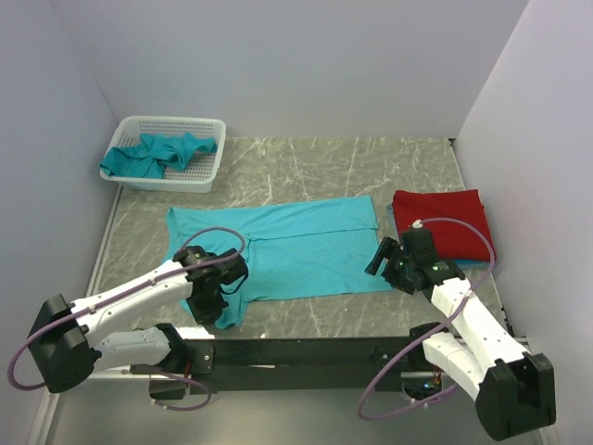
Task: Fold and stack the t-shirts
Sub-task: Fold the tshirt
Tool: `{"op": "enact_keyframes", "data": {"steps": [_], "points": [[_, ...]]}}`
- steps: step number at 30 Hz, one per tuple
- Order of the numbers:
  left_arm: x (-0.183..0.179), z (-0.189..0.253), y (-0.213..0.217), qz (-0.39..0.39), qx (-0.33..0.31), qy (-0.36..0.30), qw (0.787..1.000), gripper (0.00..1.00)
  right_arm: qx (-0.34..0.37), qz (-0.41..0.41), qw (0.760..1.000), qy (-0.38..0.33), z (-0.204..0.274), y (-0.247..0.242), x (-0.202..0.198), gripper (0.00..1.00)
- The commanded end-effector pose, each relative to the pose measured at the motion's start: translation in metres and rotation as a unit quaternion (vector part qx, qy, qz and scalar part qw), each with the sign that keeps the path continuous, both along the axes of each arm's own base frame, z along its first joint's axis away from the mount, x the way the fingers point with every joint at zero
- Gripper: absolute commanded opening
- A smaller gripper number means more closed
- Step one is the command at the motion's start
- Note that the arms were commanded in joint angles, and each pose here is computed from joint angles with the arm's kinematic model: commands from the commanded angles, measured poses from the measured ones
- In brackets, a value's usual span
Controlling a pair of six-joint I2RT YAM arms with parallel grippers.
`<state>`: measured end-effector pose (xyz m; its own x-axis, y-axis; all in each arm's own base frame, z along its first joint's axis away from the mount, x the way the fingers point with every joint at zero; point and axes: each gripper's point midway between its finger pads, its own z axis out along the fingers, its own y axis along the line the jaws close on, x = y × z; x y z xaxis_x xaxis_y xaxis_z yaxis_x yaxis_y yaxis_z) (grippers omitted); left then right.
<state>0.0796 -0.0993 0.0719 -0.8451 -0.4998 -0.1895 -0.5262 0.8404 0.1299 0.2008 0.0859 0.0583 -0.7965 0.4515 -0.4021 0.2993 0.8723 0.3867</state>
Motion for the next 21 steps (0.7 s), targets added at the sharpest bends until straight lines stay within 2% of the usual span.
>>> {"op": "enact_keyframes", "data": {"steps": [1,5,9,13,21], "points": [[0.008,0.012,0.012,0.039,0.007,-0.030,0.999,0.01,0.001,-0.058,0.998,0.014,-0.008,-0.014,-0.006,0.89],[0.017,0.017,0.014,0.059,-0.012,-0.060,0.996,0.01,-0.001,-0.079,0.997,0.027,-0.014,-0.018,-0.007,0.89],[0.023,0.015,0.000,0.045,-0.052,-0.073,0.995,0.01,0.010,-0.090,0.995,0.033,-0.025,-0.016,-0.008,0.86],[0.023,0.014,-0.001,0.038,-0.057,-0.074,0.995,0.01,0.000,-0.109,0.993,0.043,-0.034,-0.021,-0.010,0.83],[0.028,0.021,-0.004,0.034,-0.072,-0.095,0.992,0.01,-0.014,-0.129,0.990,0.048,-0.047,-0.028,-0.007,0.70]]}}
